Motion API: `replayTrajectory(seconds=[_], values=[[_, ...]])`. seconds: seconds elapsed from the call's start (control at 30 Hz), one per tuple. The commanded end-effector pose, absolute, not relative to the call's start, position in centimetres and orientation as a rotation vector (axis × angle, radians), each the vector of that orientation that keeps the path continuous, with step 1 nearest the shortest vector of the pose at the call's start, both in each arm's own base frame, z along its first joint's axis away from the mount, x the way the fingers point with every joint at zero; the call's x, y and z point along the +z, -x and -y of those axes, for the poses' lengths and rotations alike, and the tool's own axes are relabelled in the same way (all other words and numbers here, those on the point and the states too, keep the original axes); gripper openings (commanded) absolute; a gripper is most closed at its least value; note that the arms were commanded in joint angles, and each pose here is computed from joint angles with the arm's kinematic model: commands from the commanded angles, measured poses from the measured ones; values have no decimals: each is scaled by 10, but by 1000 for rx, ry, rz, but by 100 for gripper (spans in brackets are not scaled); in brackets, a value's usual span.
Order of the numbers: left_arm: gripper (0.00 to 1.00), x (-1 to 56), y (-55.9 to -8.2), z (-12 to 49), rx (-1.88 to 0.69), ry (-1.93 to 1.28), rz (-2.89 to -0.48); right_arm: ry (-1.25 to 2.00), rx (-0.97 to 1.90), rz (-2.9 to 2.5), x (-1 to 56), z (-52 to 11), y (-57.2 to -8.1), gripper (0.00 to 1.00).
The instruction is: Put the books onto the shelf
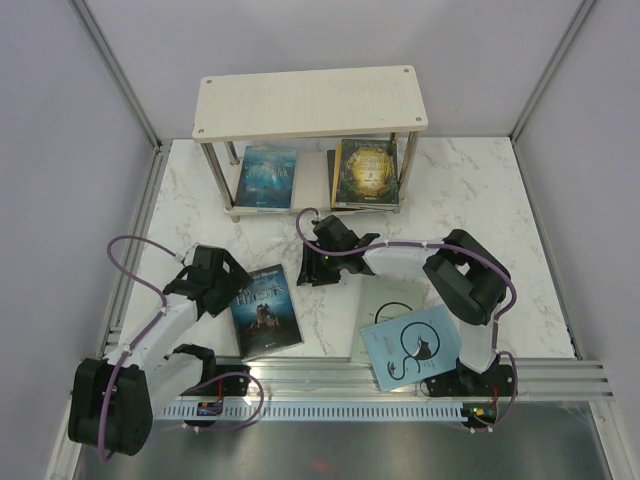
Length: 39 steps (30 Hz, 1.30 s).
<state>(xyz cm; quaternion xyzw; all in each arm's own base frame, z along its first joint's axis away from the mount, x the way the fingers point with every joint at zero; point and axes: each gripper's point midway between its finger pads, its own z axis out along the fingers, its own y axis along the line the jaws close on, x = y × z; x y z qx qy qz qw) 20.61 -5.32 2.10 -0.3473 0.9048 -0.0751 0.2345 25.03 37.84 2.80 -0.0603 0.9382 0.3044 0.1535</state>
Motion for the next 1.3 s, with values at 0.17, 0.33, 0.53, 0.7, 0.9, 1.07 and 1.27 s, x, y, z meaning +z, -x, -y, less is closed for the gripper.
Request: replayTrajectory(seconds=[0.17,0.33,0.53,0.7,0.9,1.07,1.27], values=[[94,3,-211,89,-537,875,-2413,121,1024,-2703,9,-391,-243,53],[90,7,-213,117,-723,728,-2452,53,1104,-2735,-5,-390,-227,51],[86,4,-202,146,-850,608,-2517,30,1073,-2708,4,-380,-227,52],[82,14,-190,172,-986,484,-2522,-6,1041,-2706,5,-369,-233,52],[80,38,-180,200,-1243,273,-2438,-70,985,-2710,3,-344,-239,52],[80,34,-156,209,-1397,145,-2434,-143,926,-2694,7,-308,-254,52],[64,27,-151,211,-1427,128,-2440,-182,893,-2690,8,-287,-259,52]])
